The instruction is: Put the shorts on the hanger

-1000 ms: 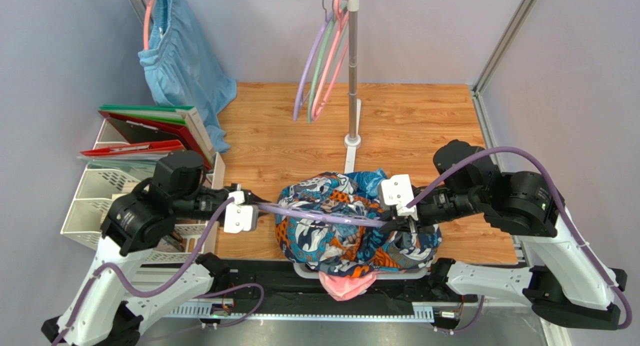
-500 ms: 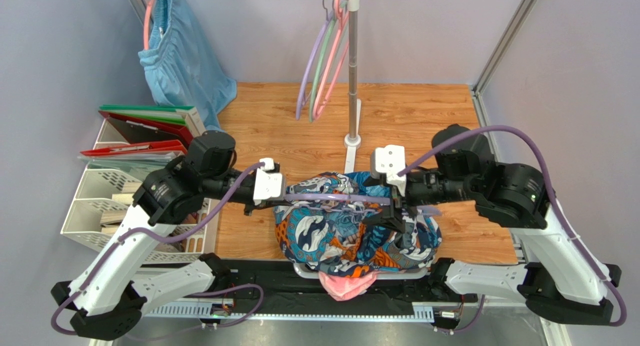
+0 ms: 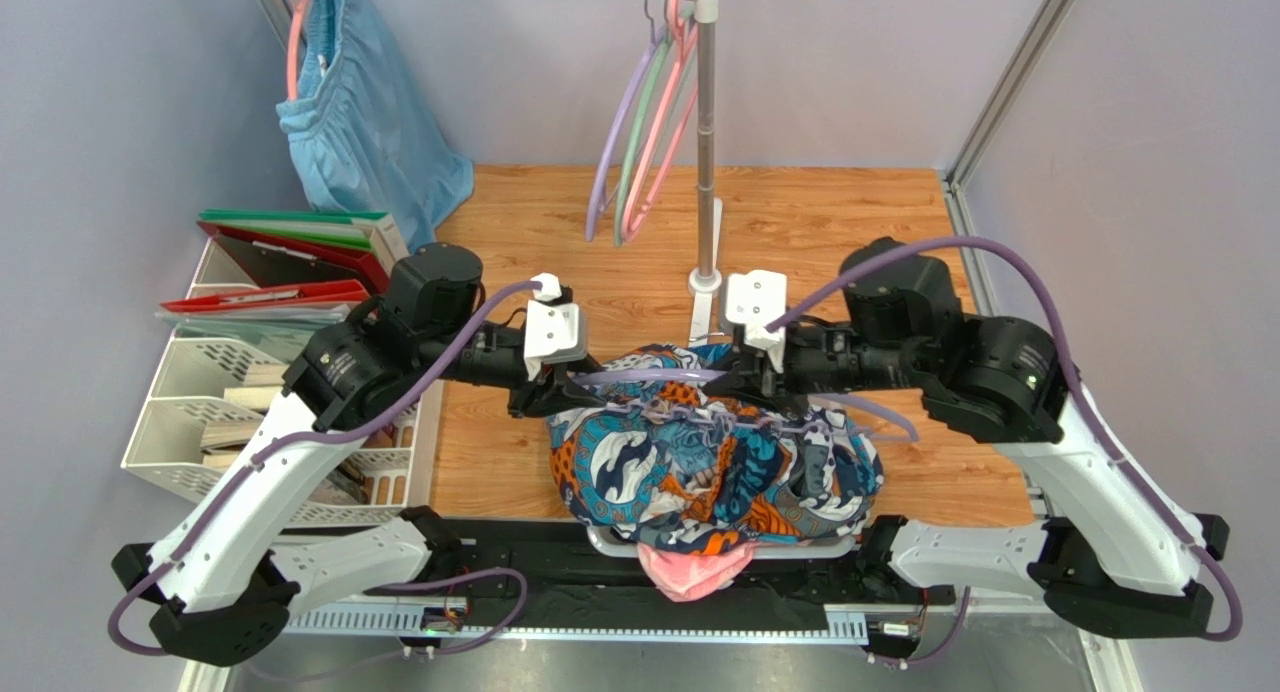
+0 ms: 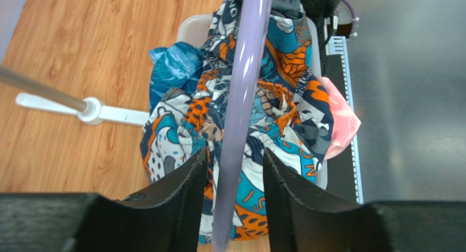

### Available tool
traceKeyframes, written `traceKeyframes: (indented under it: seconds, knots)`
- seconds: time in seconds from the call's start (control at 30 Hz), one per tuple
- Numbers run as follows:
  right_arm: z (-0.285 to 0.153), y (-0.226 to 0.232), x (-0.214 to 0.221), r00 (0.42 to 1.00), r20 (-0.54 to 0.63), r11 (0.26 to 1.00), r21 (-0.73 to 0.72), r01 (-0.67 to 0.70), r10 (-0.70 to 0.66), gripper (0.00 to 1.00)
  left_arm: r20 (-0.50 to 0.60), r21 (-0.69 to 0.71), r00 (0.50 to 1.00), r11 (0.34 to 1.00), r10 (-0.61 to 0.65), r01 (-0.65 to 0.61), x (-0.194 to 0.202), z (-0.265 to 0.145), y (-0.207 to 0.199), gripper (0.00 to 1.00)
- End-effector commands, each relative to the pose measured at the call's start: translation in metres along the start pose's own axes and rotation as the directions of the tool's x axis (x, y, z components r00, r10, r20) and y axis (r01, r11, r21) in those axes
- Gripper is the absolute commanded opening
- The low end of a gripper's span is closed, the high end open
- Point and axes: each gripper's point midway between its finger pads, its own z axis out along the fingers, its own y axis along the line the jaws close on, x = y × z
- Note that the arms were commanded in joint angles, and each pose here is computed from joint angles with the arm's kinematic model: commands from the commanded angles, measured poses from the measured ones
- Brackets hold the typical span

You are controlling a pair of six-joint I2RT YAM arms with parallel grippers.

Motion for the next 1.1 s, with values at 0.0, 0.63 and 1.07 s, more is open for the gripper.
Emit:
traceKeyframes:
  seconds: [0.0,0.63,1.07]
  knots:
    - [-0.048,-0.003,0.015,0.994,-0.009,0.985,0.134,0.105,-0.105,0.0,0.024,-0.081,0.999,0.996,0.048,-0.046,-0.006,-0.008,0.01,0.55]
    - [-0.069,0.01,0.11,0.958,-0.285,0.987,0.162,0.012,0.035,0.0,-0.29,0.056,0.93,0.974,0.226,-0.219,0.073,0.057,0.036,0.75]
    - [-0.058,0.01,0.093,0.98,-0.197,0.989,0.145,0.005,0.024,0.0,-0.414,0.12,0.867,0.961,0.275,-0.248,0.112,0.059,0.034,0.67]
